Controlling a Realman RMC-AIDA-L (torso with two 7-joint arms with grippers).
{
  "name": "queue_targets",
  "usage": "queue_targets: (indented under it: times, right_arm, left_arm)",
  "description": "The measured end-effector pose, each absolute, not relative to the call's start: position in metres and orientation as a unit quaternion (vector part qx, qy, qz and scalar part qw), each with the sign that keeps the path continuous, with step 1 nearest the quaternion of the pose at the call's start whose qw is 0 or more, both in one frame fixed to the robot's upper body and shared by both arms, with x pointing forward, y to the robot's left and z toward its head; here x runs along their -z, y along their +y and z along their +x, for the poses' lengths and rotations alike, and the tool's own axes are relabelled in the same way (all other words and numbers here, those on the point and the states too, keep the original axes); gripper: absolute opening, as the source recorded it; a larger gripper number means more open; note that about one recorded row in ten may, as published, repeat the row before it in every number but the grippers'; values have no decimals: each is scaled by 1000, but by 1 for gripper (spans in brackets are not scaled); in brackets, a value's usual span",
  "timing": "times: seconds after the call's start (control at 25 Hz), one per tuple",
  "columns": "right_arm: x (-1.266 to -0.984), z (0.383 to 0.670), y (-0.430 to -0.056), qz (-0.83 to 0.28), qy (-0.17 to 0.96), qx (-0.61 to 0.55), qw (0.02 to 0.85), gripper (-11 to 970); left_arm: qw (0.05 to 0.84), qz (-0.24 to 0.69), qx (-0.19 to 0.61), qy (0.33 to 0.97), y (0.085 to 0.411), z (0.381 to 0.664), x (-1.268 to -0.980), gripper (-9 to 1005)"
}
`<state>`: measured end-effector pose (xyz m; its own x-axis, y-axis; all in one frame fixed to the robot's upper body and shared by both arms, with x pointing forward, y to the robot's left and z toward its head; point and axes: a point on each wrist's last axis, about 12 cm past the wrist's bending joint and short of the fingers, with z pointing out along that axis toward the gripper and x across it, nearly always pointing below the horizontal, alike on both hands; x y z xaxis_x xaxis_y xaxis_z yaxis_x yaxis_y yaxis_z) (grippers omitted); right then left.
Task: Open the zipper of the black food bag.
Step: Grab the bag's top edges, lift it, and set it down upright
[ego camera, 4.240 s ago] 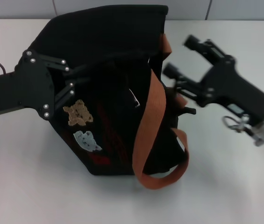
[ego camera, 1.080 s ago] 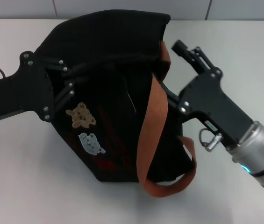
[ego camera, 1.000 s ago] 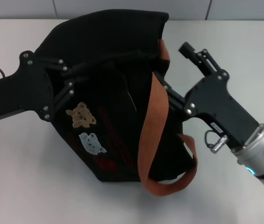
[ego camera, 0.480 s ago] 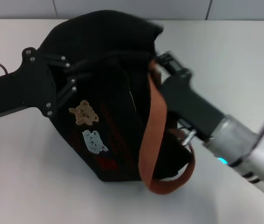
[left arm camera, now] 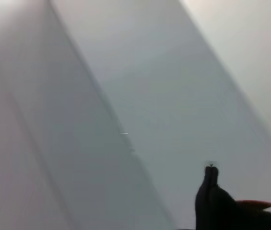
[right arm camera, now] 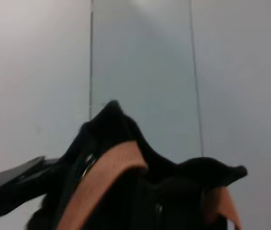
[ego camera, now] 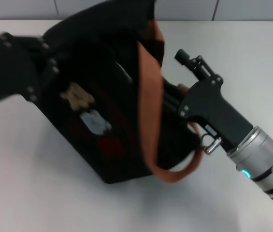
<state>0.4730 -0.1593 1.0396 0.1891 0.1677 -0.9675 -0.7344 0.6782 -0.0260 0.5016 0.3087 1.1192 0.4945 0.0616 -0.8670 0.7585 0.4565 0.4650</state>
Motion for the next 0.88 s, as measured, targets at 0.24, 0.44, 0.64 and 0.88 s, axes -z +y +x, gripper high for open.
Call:
queue_targets:
  times: [0.24,0.44,0.64,0.88]
  right_arm:
    - [-1033,467,-173,-231,572,-320,720,838]
    - [-1029,473,-165,-248,592,-337,689,838]
    - [-1028,477,-153,-264,604,-344,669,838]
    - [-1029,478,-160,-243,603,-341,679,838]
  left_arm:
    - [770,415,190,446,335,499,-1126,73]
    - [752,444,217,436,319,502,-1123,73]
    - [714,491,234,440,296,506,-1110,73]
    - [717,485,234,443,296,503,-1105,73]
